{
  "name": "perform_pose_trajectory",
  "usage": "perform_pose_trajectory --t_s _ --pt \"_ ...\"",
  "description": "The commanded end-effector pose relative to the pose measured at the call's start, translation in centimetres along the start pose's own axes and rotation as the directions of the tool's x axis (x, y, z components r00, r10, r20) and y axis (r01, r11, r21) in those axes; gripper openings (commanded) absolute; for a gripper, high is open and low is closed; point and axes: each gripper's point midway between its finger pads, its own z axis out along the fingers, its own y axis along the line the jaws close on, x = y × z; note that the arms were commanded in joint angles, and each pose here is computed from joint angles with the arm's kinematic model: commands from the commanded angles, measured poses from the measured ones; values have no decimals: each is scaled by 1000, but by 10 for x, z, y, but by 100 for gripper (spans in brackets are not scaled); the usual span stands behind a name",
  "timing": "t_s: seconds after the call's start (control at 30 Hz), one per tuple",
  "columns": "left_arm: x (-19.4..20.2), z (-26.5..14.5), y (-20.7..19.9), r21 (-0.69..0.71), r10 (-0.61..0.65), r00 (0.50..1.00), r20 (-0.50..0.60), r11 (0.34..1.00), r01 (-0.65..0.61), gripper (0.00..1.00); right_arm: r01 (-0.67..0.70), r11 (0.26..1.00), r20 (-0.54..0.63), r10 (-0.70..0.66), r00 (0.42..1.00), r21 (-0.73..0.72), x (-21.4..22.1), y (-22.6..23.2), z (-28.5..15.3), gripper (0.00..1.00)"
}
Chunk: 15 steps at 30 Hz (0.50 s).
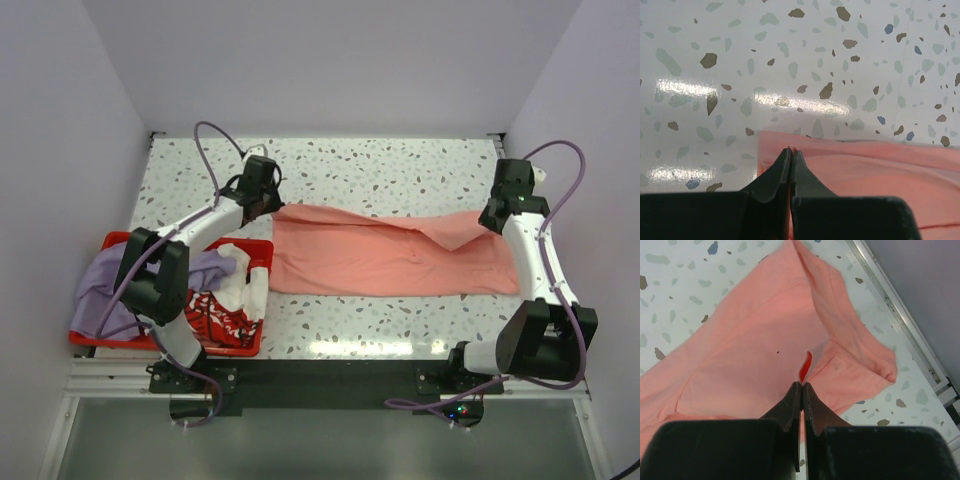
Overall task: Fold and stack the t-shirts
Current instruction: Fold the tshirt
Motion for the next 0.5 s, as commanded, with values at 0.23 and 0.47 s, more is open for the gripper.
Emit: perform_pose_trajectory --t_s 0.23,0.47 --pt "5 5 6 -16 13 1000 2 1000 -13 0 48 996 -69 -42 997 78 22 -28 -19 0" --pt "17 5 16 -41 -6 1000 -16 999 6 0 91 990 -148 -74 986 111 46 -40 -20 0"
